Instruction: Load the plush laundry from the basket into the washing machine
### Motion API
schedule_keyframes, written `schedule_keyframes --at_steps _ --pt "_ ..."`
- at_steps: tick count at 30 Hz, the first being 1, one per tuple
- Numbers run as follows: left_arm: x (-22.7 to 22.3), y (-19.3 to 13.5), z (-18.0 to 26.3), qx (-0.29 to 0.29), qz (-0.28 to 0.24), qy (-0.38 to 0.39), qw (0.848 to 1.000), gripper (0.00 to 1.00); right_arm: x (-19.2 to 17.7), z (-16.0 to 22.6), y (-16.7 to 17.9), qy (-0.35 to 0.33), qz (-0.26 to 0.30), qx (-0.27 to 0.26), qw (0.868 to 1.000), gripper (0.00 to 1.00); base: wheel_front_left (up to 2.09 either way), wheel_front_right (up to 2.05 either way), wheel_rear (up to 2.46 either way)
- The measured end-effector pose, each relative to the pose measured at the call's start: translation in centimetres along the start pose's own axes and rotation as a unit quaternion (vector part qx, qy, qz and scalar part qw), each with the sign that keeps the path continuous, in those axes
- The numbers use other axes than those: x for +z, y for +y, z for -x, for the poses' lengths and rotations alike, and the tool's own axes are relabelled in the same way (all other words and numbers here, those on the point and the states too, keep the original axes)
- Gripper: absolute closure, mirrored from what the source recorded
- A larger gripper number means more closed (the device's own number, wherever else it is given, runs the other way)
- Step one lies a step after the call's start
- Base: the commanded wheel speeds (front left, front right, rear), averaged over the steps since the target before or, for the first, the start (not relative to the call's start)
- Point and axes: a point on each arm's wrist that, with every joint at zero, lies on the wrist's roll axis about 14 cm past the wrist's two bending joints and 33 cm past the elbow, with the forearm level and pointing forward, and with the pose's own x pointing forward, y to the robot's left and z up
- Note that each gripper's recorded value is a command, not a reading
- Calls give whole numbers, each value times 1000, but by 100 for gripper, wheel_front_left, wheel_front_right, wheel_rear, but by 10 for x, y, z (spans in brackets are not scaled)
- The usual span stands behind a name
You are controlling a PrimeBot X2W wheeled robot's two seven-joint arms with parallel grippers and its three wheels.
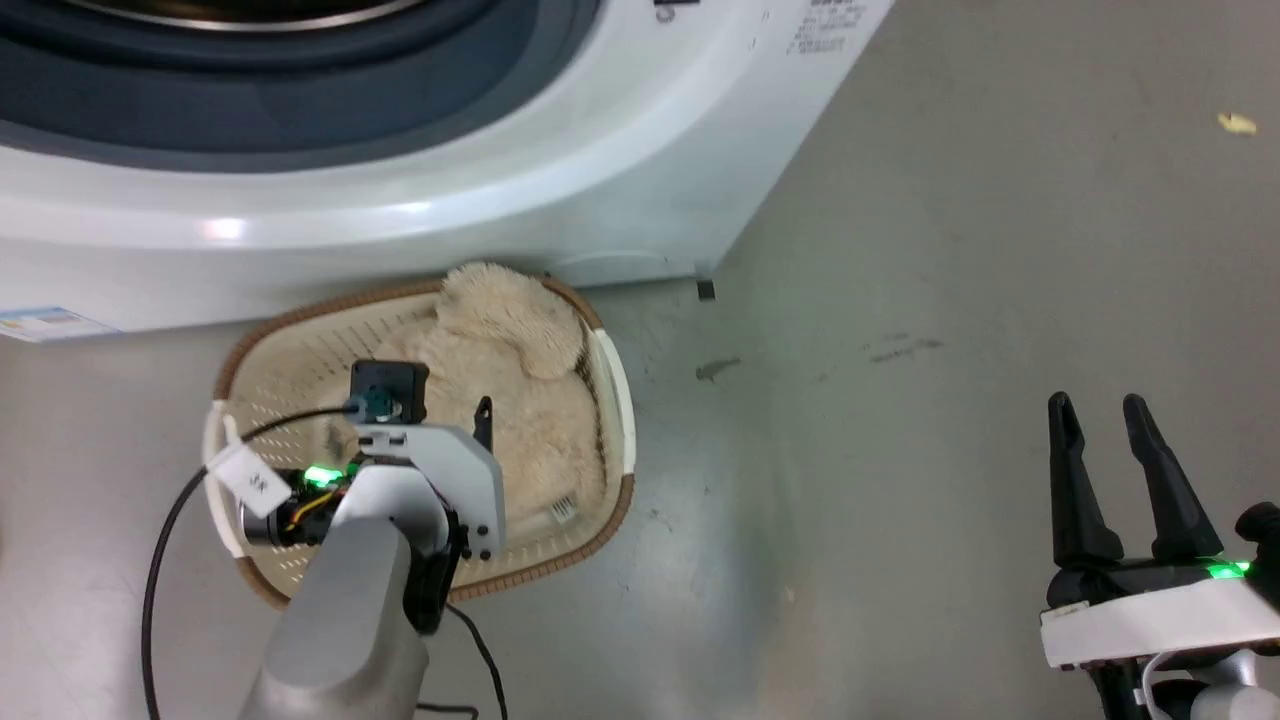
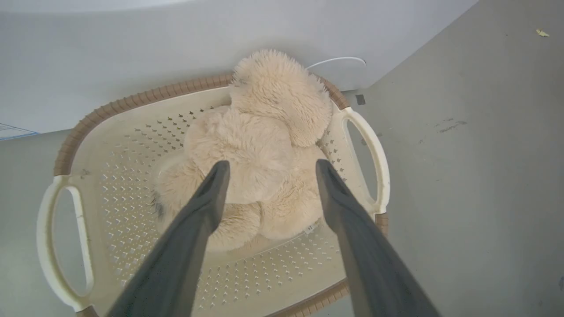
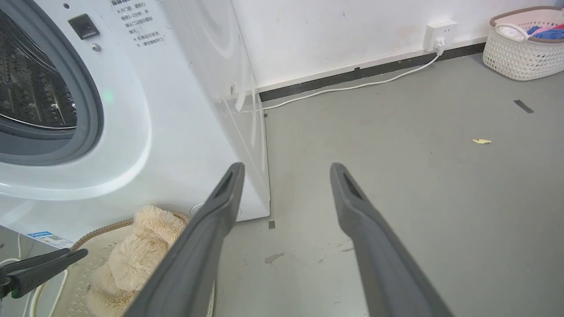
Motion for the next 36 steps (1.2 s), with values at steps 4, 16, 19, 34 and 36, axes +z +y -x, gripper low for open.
schedule_keyframes --at_steps 4,16,19,34,36 --pt "-18 1 -18 5 0 46 999 0 -9 -3 -6 9 -5 -11 1000 0 0 0 0" --pt "-60 9 -59 34 8 141 989 0 -30 -11 -25 29 -14 -45 998 0 0 0 0" --pt "-65 10 -69 40 10 148 988 0 -36 -12 -29 36 -16 -52 998 0 0 0 0" --pt "-96 23 -114 78 44 181 979 0 -64 -15 -46 62 -23 -84 994 0 0 0 0" --pt "-99 24 -120 90 84 176 977 0 -67 -15 -48 64 -23 -88 994 0 0 0 0"
